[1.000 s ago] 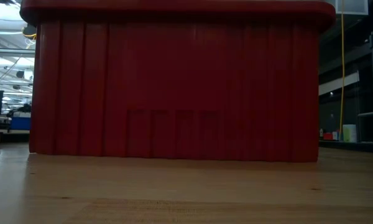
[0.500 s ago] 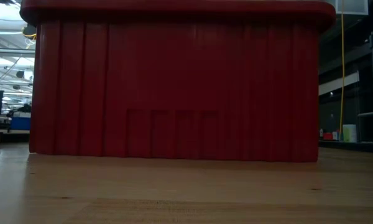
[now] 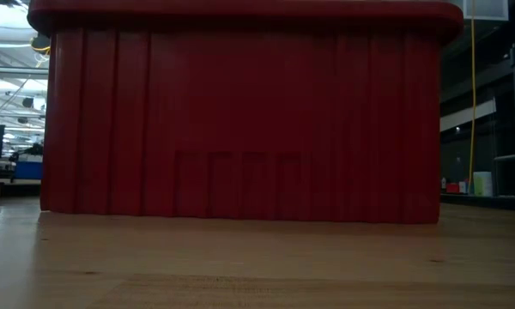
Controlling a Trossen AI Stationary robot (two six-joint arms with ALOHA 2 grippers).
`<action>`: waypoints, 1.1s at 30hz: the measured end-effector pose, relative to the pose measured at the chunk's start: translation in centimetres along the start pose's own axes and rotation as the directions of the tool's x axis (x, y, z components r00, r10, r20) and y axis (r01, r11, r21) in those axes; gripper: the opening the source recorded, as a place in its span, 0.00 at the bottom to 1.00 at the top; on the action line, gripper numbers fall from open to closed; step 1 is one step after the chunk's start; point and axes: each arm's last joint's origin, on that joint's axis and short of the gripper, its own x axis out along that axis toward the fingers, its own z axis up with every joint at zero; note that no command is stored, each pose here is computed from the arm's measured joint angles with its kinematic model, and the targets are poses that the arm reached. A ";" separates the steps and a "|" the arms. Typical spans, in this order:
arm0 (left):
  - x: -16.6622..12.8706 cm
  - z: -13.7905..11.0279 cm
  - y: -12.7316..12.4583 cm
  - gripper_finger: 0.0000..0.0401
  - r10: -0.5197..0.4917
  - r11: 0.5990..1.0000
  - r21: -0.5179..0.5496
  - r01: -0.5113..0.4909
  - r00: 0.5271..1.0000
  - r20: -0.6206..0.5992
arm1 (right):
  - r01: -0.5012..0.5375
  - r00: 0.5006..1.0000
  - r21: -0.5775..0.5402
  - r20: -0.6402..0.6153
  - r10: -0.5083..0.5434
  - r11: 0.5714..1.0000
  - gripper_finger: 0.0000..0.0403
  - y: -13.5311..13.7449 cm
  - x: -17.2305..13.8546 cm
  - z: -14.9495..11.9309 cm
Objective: Pick and place slides into bin
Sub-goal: Put the right black slide into the bin
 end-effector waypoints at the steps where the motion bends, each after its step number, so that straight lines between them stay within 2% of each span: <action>1: -0.4 -0.2 0.0 0.16 0.023 1.000 -0.014 -0.023 0.999 0.024 | -0.001 1.000 0.012 -0.002 0.001 1.000 0.28 0.1 0.5 -0.2; 4: -1.4 -0.9 0.1 0.16 0.080 0.996 -0.039 -0.077 0.993 0.087 | -0.009 1.000 0.063 0.028 0.007 0.998 0.28 0.4 1.9 -0.4; 7: -2.0 -1.4 0.0 0.16 0.095 0.995 -0.055 -0.087 0.984 0.153 | -0.019 0.998 0.102 0.063 0.013 0.995 0.28 0.6 3.3 -0.6; 13: -3.1 -2.6 -0.4 0.16 0.086 0.994 -0.090 -0.067 0.969 0.230 | -0.055 0.984 0.131 0.178 0.031 0.990 0.28 1.1 5.2 -0.5; 18: -4.4 -2.9 -0.9 0.16 0.077 0.995 -0.092 -0.048 0.934 0.349 | -0.058 0.979 0.152 0.204 0.026 0.987 0.28 0.9 6.2 -0.7; 22: -5.1 -4.0 -1.3 0.16 0.102 0.991 -0.113 -0.065 0.929 0.355 | -0.081 0.958 0.175 0.284 0.028 0.981 0.28 0.8 6.8 -0.2; 26: -5.7 -4.7 -1.6 0.16 0.140 0.987 -0.129 -0.100 0.926 0.350 | -0.167 0.924 0.164 0.370 0.096 0.972 0.28 1.1 7.3 0.1; 33: -6.3 -4.4 -1.7 0.16 0.124 0.990 -0.117 -0.081 0.895 0.428 | -0.195 0.916 0.211 0.387 0.101 0.958 0.28 0.9 8.5 -0.4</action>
